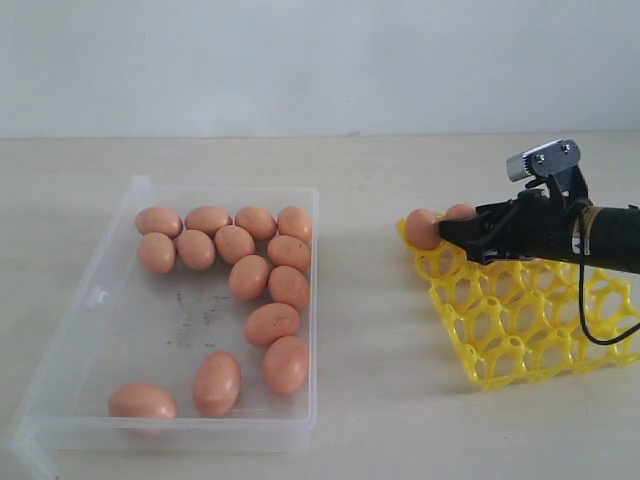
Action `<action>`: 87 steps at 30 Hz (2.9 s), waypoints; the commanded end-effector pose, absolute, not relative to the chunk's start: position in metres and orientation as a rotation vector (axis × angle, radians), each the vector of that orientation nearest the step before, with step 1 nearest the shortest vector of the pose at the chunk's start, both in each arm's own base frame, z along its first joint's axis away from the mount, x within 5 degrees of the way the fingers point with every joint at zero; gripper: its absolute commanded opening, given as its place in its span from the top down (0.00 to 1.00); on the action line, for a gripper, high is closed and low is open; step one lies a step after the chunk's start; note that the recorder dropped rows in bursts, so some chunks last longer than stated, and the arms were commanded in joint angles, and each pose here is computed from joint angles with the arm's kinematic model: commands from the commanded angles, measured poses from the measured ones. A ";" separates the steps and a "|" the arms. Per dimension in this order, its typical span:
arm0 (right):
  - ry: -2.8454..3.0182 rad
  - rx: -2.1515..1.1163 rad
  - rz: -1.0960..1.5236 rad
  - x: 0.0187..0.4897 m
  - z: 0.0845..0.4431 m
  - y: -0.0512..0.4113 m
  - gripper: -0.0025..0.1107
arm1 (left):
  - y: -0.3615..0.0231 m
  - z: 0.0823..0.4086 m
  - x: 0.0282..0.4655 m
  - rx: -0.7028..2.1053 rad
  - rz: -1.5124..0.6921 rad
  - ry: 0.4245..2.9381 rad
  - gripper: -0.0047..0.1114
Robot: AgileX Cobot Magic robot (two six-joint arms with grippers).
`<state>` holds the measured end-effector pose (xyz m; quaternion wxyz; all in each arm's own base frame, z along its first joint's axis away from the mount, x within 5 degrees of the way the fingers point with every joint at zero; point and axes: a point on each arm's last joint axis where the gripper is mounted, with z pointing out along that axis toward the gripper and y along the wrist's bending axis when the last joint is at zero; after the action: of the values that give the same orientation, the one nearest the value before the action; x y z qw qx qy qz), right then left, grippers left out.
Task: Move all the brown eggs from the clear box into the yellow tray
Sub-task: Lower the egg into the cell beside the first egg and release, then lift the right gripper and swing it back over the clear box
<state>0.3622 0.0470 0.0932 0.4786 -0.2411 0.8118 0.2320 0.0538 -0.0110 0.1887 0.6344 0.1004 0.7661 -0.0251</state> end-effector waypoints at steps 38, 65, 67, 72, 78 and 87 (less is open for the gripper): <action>1.508 -1.101 0.749 0.305 0.212 0.126 0.98 | -0.011 0.188 0.054 0.235 -0.060 1.747 0.93; 0.962 -1.257 0.395 0.205 0.282 0.263 0.98 | -0.011 0.188 0.054 0.235 -0.060 1.747 0.93; 0.921 -1.211 0.484 0.199 0.288 0.267 0.98 | -0.011 0.188 0.054 0.235 -0.060 1.747 0.93; 0.807 -1.187 0.723 0.178 0.297 0.273 0.98 | -0.011 0.188 0.054 0.235 -0.060 1.747 0.93; 0.836 -1.787 -0.034 0.171 0.245 0.283 0.98 | -0.011 0.188 0.054 0.235 -0.060 1.747 0.93; 1.783 -1.256 0.388 0.218 0.262 0.259 0.98 | -0.011 0.188 0.054 0.235 -0.060 1.747 0.93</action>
<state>0.2080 0.2650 0.2522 0.5126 -0.5578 0.6472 0.0854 0.0538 -0.0110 0.1887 0.6344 0.1004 0.7661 -0.0251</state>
